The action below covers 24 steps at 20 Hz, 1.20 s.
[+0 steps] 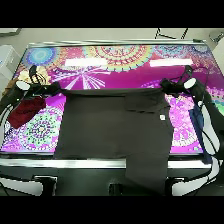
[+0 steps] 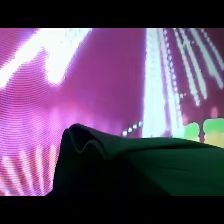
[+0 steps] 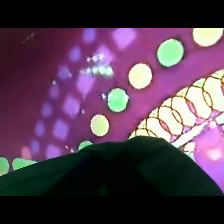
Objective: Fold the clothes and pants, and hang the long-sleeved shirts on hangers.
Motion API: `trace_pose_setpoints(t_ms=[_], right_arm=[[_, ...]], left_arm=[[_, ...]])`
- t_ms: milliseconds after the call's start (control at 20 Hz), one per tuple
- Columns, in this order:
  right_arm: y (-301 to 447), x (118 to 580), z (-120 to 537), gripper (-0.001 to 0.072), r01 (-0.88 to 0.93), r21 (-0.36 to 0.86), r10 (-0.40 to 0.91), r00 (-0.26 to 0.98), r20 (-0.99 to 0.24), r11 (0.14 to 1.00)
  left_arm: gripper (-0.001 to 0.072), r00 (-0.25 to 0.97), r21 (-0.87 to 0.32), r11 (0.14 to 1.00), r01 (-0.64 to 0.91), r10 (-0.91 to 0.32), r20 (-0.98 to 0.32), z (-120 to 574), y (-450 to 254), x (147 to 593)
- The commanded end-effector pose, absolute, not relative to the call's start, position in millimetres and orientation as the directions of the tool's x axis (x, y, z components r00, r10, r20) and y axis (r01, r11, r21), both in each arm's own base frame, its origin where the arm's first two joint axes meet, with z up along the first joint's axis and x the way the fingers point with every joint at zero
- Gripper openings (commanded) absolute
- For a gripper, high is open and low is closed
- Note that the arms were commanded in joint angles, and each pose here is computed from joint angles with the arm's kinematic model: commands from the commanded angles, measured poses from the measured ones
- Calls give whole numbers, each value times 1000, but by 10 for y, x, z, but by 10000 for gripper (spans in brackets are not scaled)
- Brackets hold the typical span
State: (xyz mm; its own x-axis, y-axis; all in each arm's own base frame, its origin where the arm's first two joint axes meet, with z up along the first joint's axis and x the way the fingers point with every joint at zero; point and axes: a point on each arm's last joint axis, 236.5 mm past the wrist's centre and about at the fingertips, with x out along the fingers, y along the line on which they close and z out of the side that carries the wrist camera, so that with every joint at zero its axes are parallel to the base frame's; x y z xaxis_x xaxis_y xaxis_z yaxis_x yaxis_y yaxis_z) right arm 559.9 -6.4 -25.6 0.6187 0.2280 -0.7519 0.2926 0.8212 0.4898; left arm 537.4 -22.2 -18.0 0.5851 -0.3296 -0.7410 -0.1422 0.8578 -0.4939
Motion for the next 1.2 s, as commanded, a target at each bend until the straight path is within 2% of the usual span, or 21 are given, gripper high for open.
trace_pose_setpoints(t_ms=[0,100,150,250,300,350,400,550,800,1050,1100,1150], right_arm=[[-137,5496,196,46,221,465,255,602,-757,857],[-86,5179,455,46,206,463,301,526,-795,862],[-30,4915,450,46,209,442,320,439,-840,873],[89,4256,217,46,229,366,335,165,-928,902],[109,3938,38,46,229,305,307,28,-951,924],[129,3751,-139,46,239,259,278,-49,-959,936],[170,3665,-331,46,232,237,261,-77,-962,943],[193,3648,-642,46,302,218,246,-60,-967,928],[112,3728,-688,46,341,191,212,-24,-977,920],[97,3656,-888,47,348,166,209,-89,-974,922],[104,3657,-890,53,350,169,212,-90,-973,922],[90,3648,-847,169,346,164,209,-98,-973,924]], left_arm=[[27,555,-504,855,-124,-361,-749,87,-69,5227],[27,432,-525,843,-120,-432,-792,168,-62,4829],[27,335,-519,847,-115,-459,-823,124,-78,4571],[27,114,-474,876,-92,-464,-879,-72,-81,4036],[27,46,-469,878,-98,-467,-883,-185,-101,3859],[27,1,-478,871,-111,-481,-877,-316,-148,3722],[27,-30,-482,869,-115,-488,-872,-446,-181,3612],[27,-61,-486,865,-121,-495,-866,-626,-184,3462],[26,-56,-483,867,-126,-492,-869,-671,-160,3487],[27,-96,-452,880,-143,-467,-879,-875,-133,3465],[48,-103,-456,878,-143,-472,-876,-880,-150,3454],[215,-106,-457,878,-140,-472,-875,-856,-146,3451]])
